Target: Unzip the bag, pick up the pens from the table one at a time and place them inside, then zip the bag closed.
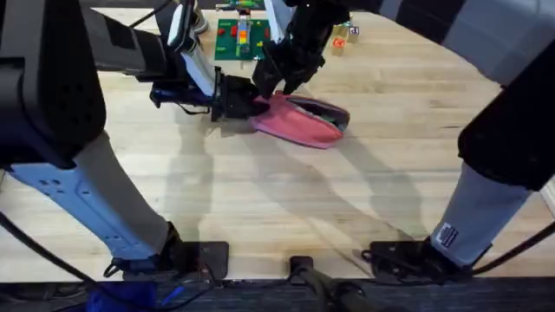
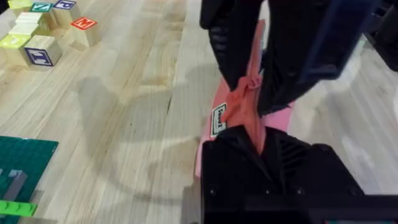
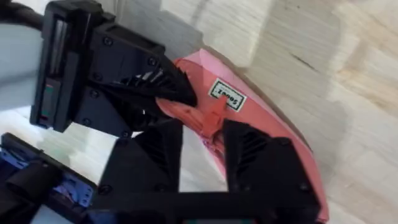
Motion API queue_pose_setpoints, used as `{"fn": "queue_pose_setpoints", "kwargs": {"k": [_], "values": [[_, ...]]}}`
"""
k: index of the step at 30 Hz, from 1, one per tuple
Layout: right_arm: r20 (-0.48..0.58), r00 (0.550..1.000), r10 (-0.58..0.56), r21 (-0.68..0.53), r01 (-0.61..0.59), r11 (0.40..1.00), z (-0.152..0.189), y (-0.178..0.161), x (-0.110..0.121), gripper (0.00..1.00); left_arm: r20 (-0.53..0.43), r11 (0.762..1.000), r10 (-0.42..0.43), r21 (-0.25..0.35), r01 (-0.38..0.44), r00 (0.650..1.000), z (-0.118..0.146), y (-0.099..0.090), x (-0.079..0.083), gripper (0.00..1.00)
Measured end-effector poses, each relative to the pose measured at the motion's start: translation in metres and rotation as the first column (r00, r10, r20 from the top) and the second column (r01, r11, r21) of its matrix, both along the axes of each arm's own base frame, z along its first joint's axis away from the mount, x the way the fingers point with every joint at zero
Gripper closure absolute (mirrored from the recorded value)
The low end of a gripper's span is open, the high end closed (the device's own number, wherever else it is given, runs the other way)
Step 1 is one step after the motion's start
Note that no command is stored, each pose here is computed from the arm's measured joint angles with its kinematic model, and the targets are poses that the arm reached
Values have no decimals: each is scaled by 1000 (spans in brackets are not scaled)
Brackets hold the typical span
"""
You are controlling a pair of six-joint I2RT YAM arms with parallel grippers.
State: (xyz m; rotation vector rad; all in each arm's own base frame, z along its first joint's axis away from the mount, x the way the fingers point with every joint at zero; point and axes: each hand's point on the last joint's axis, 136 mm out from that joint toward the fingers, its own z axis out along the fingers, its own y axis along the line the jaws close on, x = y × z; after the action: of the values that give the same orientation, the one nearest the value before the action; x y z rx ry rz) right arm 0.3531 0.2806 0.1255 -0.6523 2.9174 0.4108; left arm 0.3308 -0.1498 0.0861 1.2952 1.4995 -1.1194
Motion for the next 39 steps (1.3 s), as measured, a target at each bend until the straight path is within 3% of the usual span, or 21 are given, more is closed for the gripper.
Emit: {"fn": "queue_pose_setpoints", "kwargs": {"k": [7, 17, 26, 39], "values": [[-24, 998, -51, 0, 51, 999, 0, -1, -2, 956, -1, 1000, 0, 5, 0, 1000, -1, 0, 0, 958], [-41, 995, -92, 11, 93, 996, 0, -4, 1, 970, 0, 1000, -2, 3, 2, 1000, -1, 0, 0, 958], [-133, 980, -147, 73, 157, 985, 4, -21, 5, 969, 1, 1000, -10, -27, 10, 1000, 5, -5, -1, 959], [-249, 911, -330, 17, 345, 939, 2, -93, 16, 968, -7, 999, -23, -30, 23, 1000, 5, -10, -3, 959]]}}
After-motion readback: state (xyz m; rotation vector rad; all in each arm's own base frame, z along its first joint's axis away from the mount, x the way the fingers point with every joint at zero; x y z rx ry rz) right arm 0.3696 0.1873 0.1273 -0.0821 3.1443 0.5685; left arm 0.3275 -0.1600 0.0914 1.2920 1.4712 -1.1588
